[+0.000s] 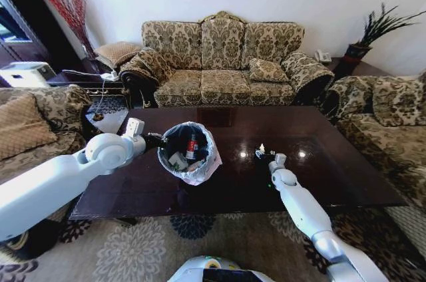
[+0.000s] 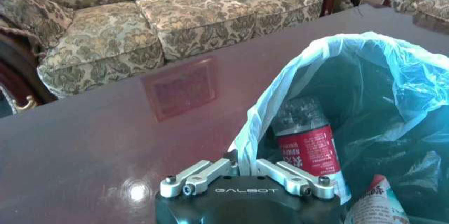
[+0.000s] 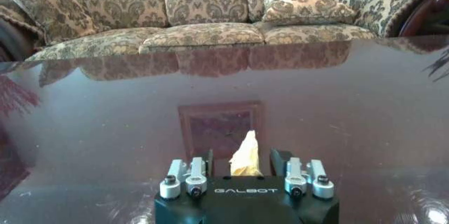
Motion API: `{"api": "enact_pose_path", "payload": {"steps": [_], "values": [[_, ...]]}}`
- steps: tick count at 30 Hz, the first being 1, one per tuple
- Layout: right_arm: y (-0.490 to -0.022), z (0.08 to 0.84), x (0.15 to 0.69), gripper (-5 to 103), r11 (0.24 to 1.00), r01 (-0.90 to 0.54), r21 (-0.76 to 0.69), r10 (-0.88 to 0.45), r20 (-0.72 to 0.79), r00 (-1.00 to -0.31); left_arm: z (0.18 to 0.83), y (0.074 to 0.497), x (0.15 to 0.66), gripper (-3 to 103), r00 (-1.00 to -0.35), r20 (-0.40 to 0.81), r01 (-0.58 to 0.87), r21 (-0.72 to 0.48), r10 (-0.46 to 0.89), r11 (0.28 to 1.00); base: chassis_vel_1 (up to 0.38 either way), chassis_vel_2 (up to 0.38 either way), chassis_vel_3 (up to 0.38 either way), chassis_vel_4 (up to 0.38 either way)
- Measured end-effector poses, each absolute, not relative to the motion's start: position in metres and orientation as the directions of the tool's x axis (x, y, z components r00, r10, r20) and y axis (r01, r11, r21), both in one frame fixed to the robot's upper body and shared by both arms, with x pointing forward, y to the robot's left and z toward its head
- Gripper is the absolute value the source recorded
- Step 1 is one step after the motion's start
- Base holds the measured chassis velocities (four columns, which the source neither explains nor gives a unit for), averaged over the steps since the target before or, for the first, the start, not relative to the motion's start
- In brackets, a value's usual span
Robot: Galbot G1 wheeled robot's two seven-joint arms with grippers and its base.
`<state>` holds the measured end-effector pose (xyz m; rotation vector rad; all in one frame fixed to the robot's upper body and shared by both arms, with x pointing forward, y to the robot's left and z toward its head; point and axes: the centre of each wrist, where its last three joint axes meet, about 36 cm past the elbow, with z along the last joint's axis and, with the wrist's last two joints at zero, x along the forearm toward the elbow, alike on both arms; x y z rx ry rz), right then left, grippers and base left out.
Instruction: Move to the front of the table and place the trash on the table into the trash bin.
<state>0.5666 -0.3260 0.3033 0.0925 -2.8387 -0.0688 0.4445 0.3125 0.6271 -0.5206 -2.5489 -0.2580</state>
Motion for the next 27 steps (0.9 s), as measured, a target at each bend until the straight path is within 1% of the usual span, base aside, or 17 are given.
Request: {"api": "enact_pose_path", "payload": {"steps": [2, 3, 5, 6, 9, 10, 11, 13, 15, 16, 18, 20, 22, 23, 25, 26, 27], "values": [[-0.326, 0.303, 0.566, 52, 0.997, -0.057, 0.056, -0.071, 0.294, -0.953, 0.627, 0.313, 0.445, 0, -0.791, 0.527, 0.411, 0.079, 0.312, 0.908, 0.000, 0.000, 0.000, 0.000], [-0.328, 0.303, 0.564, 40, 0.997, -0.057, 0.053, -0.070, 0.295, -0.953, 0.628, 0.313, 0.445, 0, -0.792, 0.526, 0.410, 0.080, 0.311, 0.909, 0.000, 0.000, 0.000, 0.000], [-0.329, 0.302, 0.563, 40, 0.997, -0.057, 0.052, -0.070, 0.296, -0.953, 0.628, 0.313, 0.445, 0, -0.792, 0.526, 0.410, 0.081, 0.310, 0.909, 0.000, 0.000, 0.000, 0.000], [-0.330, 0.302, 0.561, 32, 0.997, -0.057, 0.050, -0.070, 0.297, -0.952, 0.628, 0.313, 0.445, 0, -0.792, 0.526, 0.410, 0.081, 0.311, 0.909, 0.000, 0.000, 0.000, 0.000], [-0.331, 0.302, 0.559, 28, 0.997, -0.059, 0.048, -0.070, 0.297, -0.952, 0.629, 0.313, 0.445, 0, -0.793, 0.524, 0.410, 0.081, 0.311, 0.908, 0.000, 0.000, 0.000, 0.000], [-0.331, 0.302, 0.559, 25, 0.997, -0.059, 0.047, -0.070, 0.297, -0.952, 0.629, 0.313, 0.445, 0, -0.793, 0.523, 0.410, 0.082, 0.311, 0.908, 0.000, 0.000, 0.000, 0.000], [-0.332, 0.302, 0.558, 17, 0.997, -0.058, 0.047, -0.070, 0.298, -0.952, 0.629, 0.313, 0.444, 0, -0.794, 0.523, 0.411, 0.083, 0.311, 0.908, 0.000, 0.000, 0.000, 0.000], [-0.332, 0.302, 0.558, 17, 0.997, -0.058, 0.049, -0.070, 0.298, -0.952, 0.629, 0.313, 0.444, 0, -0.794, 0.523, 0.411, 0.084, 0.311, 0.908, 0.000, 0.000, 0.000, 0.000], [-0.332, 0.303, 0.558, 8, 0.997, -0.056, 0.055, -0.070, 0.298, -0.952, 0.630, 0.313, 0.443, 0, -0.793, 0.523, 0.412, 0.085, 0.311, 0.907, 0.000, 0.000, 0.000, 0.000], [-0.332, 0.303, 0.558, 8, 0.997, -0.056, 0.055, -0.070, 0.298, -0.952, 0.630, 0.313, 0.443, 0, -0.793, 0.523, 0.412, 0.085, 0.311, 0.907, 0.000, 0.000, 0.000, 0.000], [-0.332, 0.305, 0.558, 2, 0.997, -0.056, 0.059, -0.071, 0.294, -0.953, 0.630, 0.313, 0.443, 0, -0.794, 0.522, 0.413, 0.083, 0.313, 0.907, 0.000, 0.000, 0.000, 0.000], [-0.331, 0.307, 0.557, 1, 0.997, -0.056, 0.056, -0.069, 0.284, -0.956, 0.631, 0.313, 0.443, 0, -0.794, 0.521, 0.413, 0.083, 0.314, 0.907, 0.000, 0.000, 0.000, 0.000], [-0.323, 0.327, 0.552, 0, 0.995, -0.091, 0.046, -0.099, 0.210, -0.973, 0.631, 0.313, 0.444, 0, -0.795, 0.519, 0.412, 0.082, 0.314, 0.907, 0.000, 0.000, 0.000, 0.000], [-0.323, 0.327, 0.552, 0, 0.995, -0.091, 0.046, -0.099, 0.210, -0.973, 0.631, 0.313, 0.444, 0, -0.795, 0.519, 0.412, 0.082, 0.314, 0.907, 0.000, 0.000, 0.000, 0.000], [-0.304, 0.367, 0.541, 0, 0.984, -0.171, 0.055, -0.176, 0.106, -0.979, 0.631, 0.314, 0.445, 0, -0.794, 0.521, 0.410, 0.082, 0.312, 0.908, 0.000, 0.000, 0.000, 0.000], [-0.304, 0.367, 0.541, 0, 0.984, -0.171, 0.055, -0.176, 0.106, -0.979, 0.631, 0.314, 0.445, 0, -0.794, 0.521, 0.410, 0.082, 0.312, 0.908, 0.000, 0.000, 0.000, 0.000], [-0.291, 0.395, 0.534, 0, 0.972, -0.226, 0.059, -0.229, 0.044, -0.972, 0.630, 0.314, 0.444, 0, -0.793, 0.524, 0.411, 0.081, 0.312, 0.908, 0.000, 0.000, 0.000, 0.000]]}}
